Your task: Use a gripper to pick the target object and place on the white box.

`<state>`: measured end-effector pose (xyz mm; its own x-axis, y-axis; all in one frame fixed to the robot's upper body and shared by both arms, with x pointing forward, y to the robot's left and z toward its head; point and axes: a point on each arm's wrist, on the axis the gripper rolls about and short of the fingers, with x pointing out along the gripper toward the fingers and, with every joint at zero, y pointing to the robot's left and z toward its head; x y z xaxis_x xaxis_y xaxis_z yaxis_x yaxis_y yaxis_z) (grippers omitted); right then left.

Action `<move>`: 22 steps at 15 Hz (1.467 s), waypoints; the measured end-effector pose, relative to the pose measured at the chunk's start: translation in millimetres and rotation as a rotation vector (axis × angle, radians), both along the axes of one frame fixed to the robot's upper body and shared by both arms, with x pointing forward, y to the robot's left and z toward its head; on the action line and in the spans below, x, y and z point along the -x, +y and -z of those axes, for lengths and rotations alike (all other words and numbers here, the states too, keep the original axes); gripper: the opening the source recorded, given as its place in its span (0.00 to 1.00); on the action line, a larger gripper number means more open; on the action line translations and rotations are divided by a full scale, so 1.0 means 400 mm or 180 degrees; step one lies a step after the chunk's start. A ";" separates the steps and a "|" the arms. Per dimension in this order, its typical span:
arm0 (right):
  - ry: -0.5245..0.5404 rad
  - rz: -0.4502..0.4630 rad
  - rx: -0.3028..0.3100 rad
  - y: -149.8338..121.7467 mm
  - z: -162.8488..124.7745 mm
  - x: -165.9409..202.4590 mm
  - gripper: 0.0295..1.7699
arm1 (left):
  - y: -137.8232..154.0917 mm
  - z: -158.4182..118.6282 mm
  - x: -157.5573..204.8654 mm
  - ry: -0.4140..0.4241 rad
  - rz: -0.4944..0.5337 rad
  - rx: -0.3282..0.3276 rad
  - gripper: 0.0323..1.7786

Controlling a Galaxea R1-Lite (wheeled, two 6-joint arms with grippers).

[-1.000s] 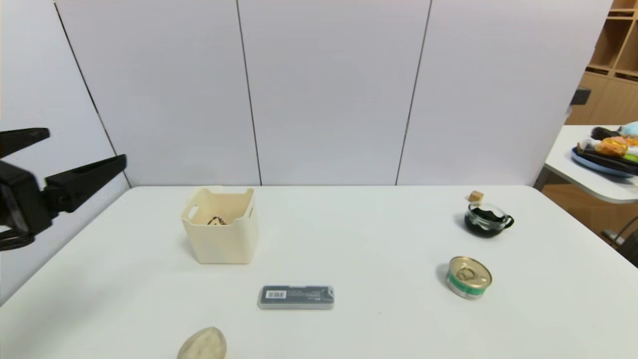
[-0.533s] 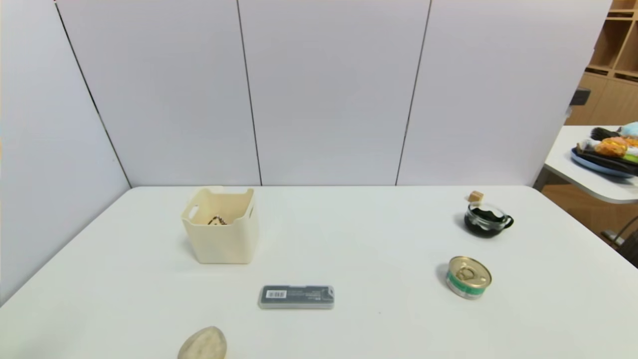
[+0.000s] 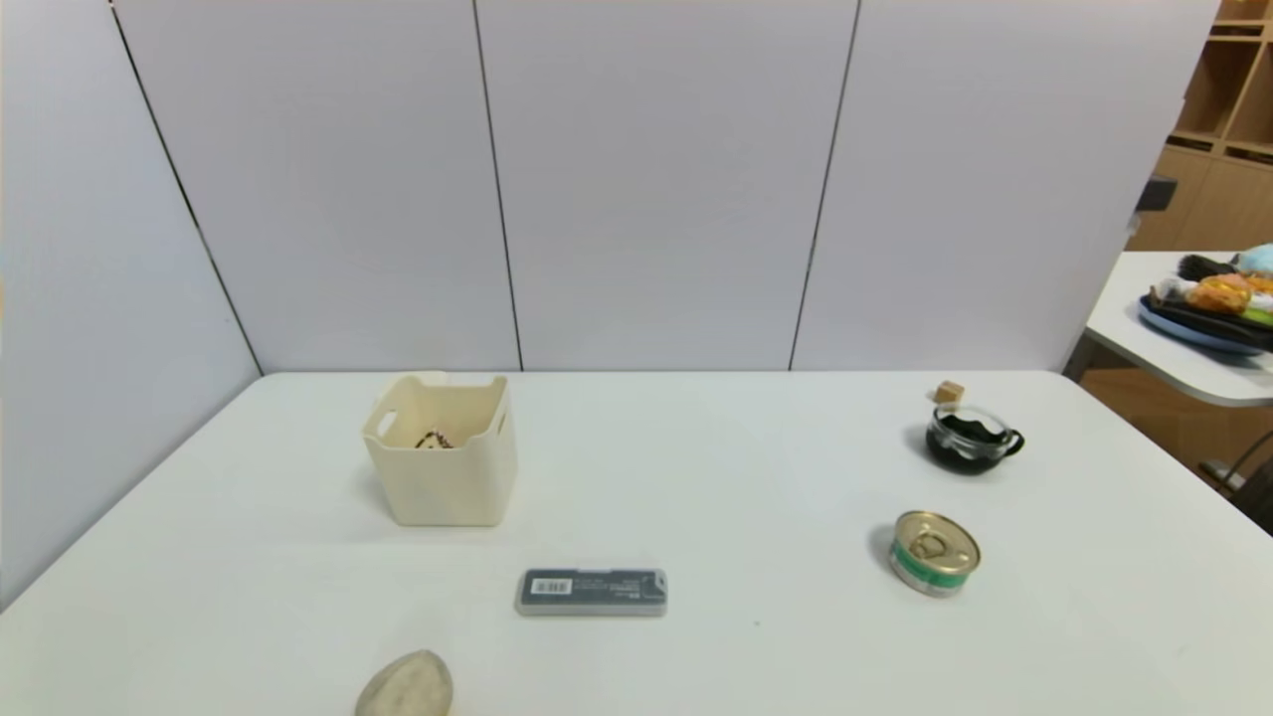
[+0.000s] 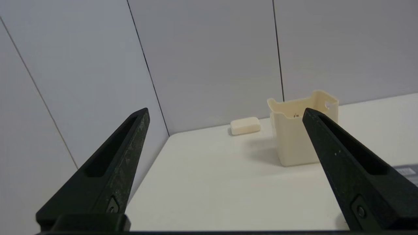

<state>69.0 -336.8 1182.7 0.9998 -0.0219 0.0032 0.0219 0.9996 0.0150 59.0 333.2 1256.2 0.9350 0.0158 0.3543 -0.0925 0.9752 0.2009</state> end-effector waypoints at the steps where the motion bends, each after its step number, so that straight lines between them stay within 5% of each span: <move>1: 0.0001 0.0000 -0.0001 0.000 0.000 0.000 0.96 | 0.000 0.035 -0.004 0.0076 0.0005 0.0009 0.95; 7: -0.0001 0.0000 -0.0001 0.000 0.000 0.000 0.96 | -0.003 0.179 -0.025 0.1101 0.0218 0.0156 0.95; 14: 0.0000 0.0001 0.0000 0.000 0.000 0.000 0.96 | 0.000 0.184 -0.025 0.1134 0.0155 0.0674 0.95; 22: -0.0001 0.0000 -0.0003 0.000 0.000 0.000 0.96 | 0.000 0.184 -0.025 0.1127 0.0140 0.0692 0.95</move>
